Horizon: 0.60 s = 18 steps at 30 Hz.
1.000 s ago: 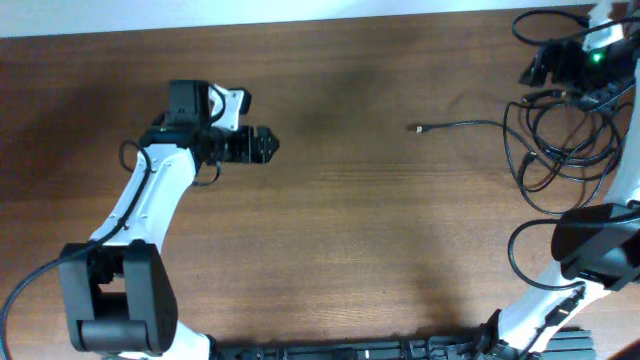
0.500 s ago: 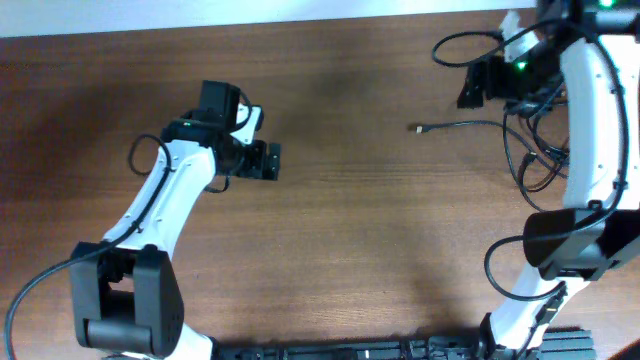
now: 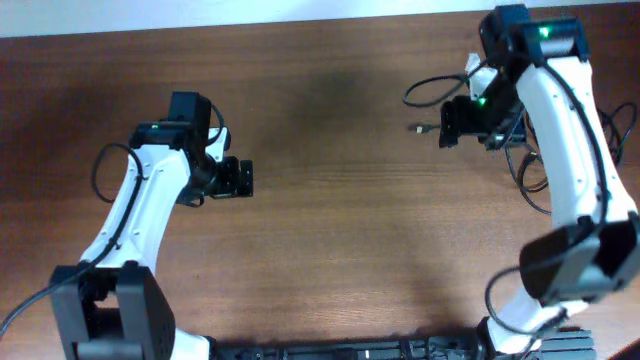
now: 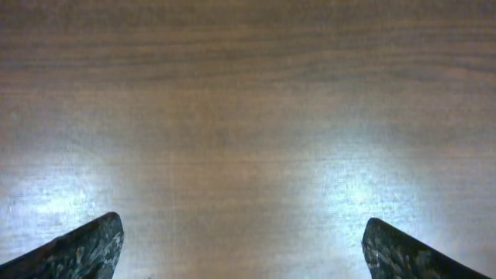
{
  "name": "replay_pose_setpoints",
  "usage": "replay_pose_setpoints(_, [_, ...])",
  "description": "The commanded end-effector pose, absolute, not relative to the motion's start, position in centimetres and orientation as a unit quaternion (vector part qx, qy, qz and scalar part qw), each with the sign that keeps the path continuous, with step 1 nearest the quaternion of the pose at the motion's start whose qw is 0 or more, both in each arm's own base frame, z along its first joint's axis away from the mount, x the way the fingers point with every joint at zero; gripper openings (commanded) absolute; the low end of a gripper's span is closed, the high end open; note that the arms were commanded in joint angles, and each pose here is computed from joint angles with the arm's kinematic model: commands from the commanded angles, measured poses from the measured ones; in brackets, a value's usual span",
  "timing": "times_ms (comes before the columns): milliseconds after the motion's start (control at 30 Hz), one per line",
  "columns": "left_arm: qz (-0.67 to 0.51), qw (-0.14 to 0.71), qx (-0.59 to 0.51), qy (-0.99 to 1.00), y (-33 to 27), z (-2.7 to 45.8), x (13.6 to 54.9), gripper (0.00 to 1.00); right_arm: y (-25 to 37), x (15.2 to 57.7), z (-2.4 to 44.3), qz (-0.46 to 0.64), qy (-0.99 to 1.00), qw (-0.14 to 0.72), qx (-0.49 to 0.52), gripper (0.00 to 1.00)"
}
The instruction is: Untangle cables
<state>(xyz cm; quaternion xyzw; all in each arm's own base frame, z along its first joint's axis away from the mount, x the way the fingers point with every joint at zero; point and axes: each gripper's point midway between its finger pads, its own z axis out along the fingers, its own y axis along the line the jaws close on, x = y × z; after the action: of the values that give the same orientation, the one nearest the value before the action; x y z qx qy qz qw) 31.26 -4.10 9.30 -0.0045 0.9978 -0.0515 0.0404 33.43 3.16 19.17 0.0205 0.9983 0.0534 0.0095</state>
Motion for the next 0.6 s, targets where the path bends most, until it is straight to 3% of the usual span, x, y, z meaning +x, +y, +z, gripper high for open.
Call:
replay_pose_setpoints(0, [-0.046, 0.044, -0.011, 0.998, -3.7, 10.4, 30.9, 0.99, 2.7, 31.6, 20.5, 0.046, 0.996, 0.069, 0.025, 0.79])
replay_pose_setpoints(267, [-0.042, 0.029, -0.007, 0.999, -3.9, 10.0, 29.5, 0.99, 2.3, 27.4, 19.6, 0.050, 0.975, 0.214, 0.029, 0.80])
replay_pose_setpoints(467, [-0.013, 0.097, 0.019, 0.995, -4.5, 9.9, 28.8, 0.99, 2.1, 24.5, 19.8, 0.055, 0.948, 0.312, 0.025, 0.80])
replay_pose_setpoints(500, [-0.006, 0.113, 0.018, 0.993, -4.5, 10.1, 28.7, 0.99, 2.1, 24.2, 20.0, 0.056, 0.944, 0.325, 0.024, 0.98])
replay_pose_setpoints(567, [0.007, 0.155, 0.016, 0.988, -4.3, 10.8, 28.4, 0.99, 2.1, 23.5, 20.5, 0.058, 0.934, 0.353, 0.023, 0.99])
